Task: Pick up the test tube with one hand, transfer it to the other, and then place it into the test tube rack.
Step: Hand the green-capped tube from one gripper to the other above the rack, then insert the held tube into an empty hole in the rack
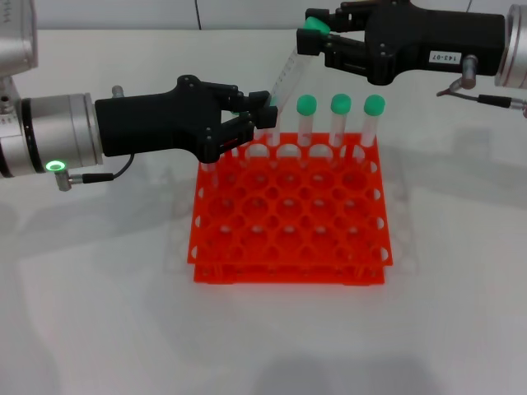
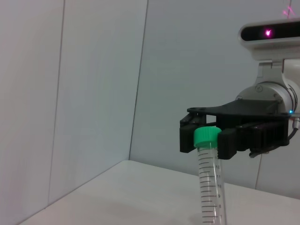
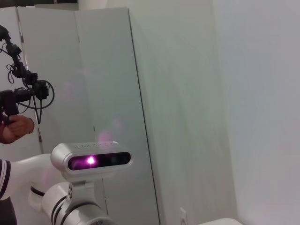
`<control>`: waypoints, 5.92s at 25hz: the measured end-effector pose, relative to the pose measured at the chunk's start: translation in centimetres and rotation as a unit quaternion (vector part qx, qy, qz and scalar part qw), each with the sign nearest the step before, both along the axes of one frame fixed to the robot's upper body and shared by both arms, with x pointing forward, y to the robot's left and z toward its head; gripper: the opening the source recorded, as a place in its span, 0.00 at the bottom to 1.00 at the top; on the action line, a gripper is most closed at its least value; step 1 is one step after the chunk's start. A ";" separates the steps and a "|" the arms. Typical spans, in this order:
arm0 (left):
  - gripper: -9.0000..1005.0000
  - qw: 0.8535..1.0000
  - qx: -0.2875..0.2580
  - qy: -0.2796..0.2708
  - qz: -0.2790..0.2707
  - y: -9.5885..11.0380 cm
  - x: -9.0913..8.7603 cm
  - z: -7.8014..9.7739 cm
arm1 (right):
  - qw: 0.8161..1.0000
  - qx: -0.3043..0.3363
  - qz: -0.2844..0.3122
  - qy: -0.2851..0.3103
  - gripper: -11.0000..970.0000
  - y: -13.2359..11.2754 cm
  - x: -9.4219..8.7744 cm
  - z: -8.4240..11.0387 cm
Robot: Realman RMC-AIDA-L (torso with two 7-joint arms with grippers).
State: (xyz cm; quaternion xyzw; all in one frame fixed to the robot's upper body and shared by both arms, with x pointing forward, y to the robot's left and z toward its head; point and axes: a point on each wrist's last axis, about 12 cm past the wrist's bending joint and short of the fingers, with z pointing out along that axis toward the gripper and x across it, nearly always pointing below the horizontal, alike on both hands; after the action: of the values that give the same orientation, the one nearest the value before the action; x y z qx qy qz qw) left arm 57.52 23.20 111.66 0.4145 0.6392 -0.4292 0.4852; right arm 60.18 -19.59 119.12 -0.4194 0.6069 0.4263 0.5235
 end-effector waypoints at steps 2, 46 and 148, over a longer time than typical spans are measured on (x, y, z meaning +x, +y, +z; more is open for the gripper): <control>0.19 1.000 0.000 0.000 0.000 0.0 0.0 0.0 | 1.000 0.000 -0.001 0.000 0.39 0.0 0.0 0.0; 0.60 0.999 -0.029 0.017 0.003 0.2 -0.6 0.0 | 1.000 -0.002 -0.002 0.005 0.29 -0.2 -0.1 -0.3; 0.89 0.969 0.084 0.152 0.179 16.6 -11.7 0.5 | 0.997 -0.033 -0.068 -0.025 0.28 7.6 -0.1 -6.6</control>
State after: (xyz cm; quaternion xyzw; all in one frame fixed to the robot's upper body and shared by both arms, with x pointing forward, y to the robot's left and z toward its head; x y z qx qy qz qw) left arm 45.79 39.79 112.14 0.2625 0.8027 -0.3386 0.4149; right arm 60.03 -11.99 112.53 -0.4044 0.6343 0.3588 0.5526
